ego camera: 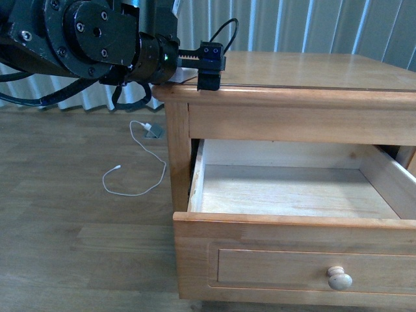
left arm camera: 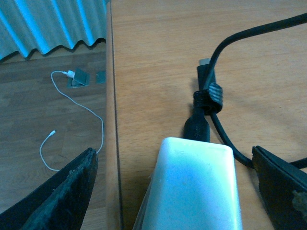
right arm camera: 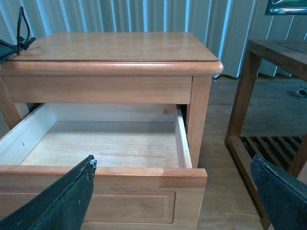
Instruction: Put charger into drawer
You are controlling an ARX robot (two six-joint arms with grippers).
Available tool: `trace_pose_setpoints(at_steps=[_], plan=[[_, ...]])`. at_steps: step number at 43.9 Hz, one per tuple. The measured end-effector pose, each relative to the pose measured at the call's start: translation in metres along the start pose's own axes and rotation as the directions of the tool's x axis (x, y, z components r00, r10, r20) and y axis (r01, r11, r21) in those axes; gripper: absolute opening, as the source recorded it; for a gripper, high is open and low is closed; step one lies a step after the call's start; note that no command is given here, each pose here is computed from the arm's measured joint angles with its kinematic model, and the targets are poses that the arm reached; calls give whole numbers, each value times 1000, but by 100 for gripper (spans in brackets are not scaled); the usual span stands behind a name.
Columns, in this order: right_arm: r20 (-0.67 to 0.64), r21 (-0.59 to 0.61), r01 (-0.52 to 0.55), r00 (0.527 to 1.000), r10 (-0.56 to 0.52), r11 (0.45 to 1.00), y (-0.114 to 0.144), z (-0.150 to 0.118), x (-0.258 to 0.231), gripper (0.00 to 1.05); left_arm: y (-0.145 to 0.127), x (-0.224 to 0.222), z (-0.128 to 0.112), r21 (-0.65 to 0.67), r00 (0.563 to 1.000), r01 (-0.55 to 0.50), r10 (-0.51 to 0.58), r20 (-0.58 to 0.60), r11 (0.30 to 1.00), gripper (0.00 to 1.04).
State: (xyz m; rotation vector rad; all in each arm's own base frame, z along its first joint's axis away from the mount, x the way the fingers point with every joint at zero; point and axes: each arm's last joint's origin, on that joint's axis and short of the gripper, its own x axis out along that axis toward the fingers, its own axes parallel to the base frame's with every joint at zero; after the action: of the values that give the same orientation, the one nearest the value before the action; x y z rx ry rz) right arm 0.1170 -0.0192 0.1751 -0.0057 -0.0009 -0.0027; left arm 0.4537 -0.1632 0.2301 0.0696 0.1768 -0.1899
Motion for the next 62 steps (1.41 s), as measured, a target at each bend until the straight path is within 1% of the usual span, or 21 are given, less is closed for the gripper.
trace_pose_setpoints(at_steps=[6,18,35,38,42,49,51,62], plan=[[0,0,0,1000,0,1000,0,0,0,96,-3,4,2,5,999,42,-42,-1,999,99],[0,0,0,1000,0,1000,0,0,0,96,-9,7,2,20,998,58,-57,-19,998,99],[0,0,0,1000,0,1000,0,0,0,96,-13,8,2,41,999,37,-37,-19,998,98],[0,0,0,1000,0,1000,0,0,0,96,-14,8,2,40,999,45,-44,-18,998,87],[0,0,0,1000,0,1000,0,0,0,96,-18,8,2,42,999,52,-51,-19,998,67],[0,0,0,1000,0,1000,0,0,0,96,-22,7,2,46,997,72,-71,-23,996,41],[0,0,0,1000,0,1000,0,0,0,96,-23,7,1,50,996,83,-82,-22,995,40],[0,0,0,1000,0,1000,0,0,0,96,-33,-1,1,68,991,134,-135,9,989,40]])
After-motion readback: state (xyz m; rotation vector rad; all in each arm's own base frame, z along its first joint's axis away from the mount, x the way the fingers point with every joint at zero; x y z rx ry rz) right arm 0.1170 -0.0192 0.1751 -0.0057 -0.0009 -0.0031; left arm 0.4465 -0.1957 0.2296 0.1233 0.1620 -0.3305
